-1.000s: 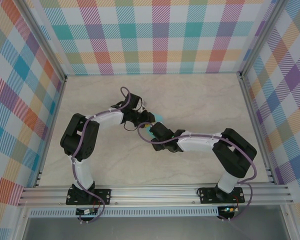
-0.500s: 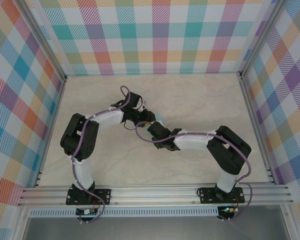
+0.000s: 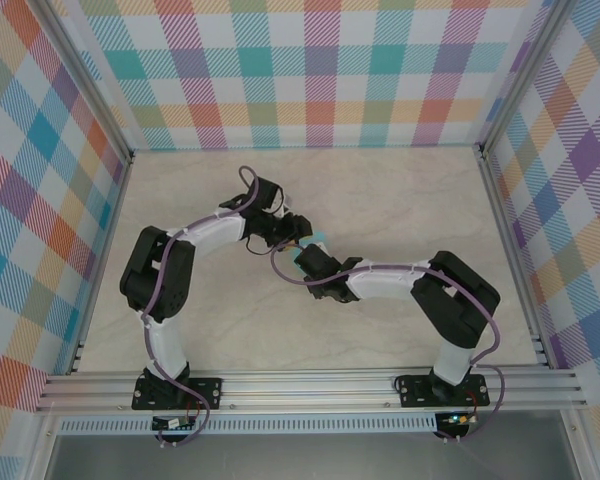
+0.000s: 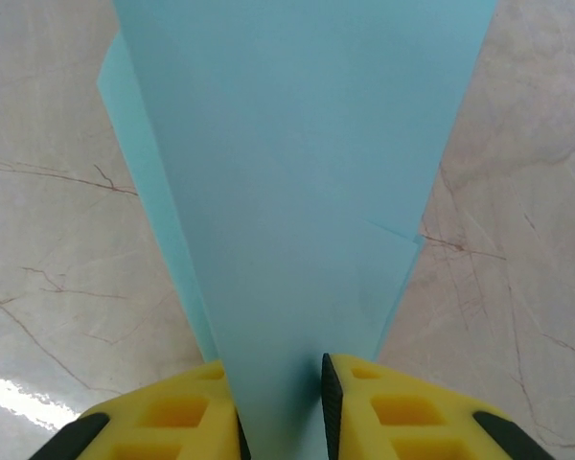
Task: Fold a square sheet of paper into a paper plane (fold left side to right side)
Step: Fourth fold the wing at the center of the table.
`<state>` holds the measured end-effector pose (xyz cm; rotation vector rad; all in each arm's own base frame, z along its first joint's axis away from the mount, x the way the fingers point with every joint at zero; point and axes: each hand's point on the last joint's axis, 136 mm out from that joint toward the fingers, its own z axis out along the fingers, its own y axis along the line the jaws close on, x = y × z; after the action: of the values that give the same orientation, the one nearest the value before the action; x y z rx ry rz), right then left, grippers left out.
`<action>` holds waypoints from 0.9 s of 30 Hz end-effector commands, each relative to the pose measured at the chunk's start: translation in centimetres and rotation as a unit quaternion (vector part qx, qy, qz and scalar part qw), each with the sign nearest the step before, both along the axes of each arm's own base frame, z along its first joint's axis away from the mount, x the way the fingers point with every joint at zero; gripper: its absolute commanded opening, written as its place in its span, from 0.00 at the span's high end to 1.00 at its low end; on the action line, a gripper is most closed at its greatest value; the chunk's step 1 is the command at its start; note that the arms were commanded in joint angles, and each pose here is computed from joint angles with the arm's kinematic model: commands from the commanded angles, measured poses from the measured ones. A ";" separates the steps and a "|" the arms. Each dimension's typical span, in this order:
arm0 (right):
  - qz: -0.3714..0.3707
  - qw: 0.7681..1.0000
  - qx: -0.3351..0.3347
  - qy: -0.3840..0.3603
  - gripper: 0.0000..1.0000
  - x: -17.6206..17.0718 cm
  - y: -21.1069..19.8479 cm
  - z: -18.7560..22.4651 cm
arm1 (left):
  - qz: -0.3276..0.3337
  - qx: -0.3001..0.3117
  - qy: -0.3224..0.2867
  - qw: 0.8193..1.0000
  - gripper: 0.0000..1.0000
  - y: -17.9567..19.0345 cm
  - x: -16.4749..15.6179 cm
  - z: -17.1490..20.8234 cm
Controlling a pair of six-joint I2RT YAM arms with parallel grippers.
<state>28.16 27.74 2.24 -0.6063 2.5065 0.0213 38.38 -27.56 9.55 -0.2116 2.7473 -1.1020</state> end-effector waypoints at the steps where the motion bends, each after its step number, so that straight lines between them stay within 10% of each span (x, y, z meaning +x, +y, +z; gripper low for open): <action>1: -0.007 1.000 -0.008 0.011 0.76 -0.5 -0.4 -0.9 | 0.011 -0.005 -0.038 0.999 0.42 2.0 1.0 4.1; 16: -0.018 0.998 0.043 0.042 0.82 -1.2 0.0 -0.9 | 0.058 0.003 -0.030 0.998 0.31 7.4 -2.1 2.7; 27: -0.033 0.988 0.110 0.101 0.83 -2.0 -0.6 -1.2 | 0.013 -0.016 -0.003 1.000 0.51 4.0 -4.6 -0.3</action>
<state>27.80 27.45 1.76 -0.4724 2.5905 0.2493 34.19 -21.66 9.61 -0.3107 2.7135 -1.0843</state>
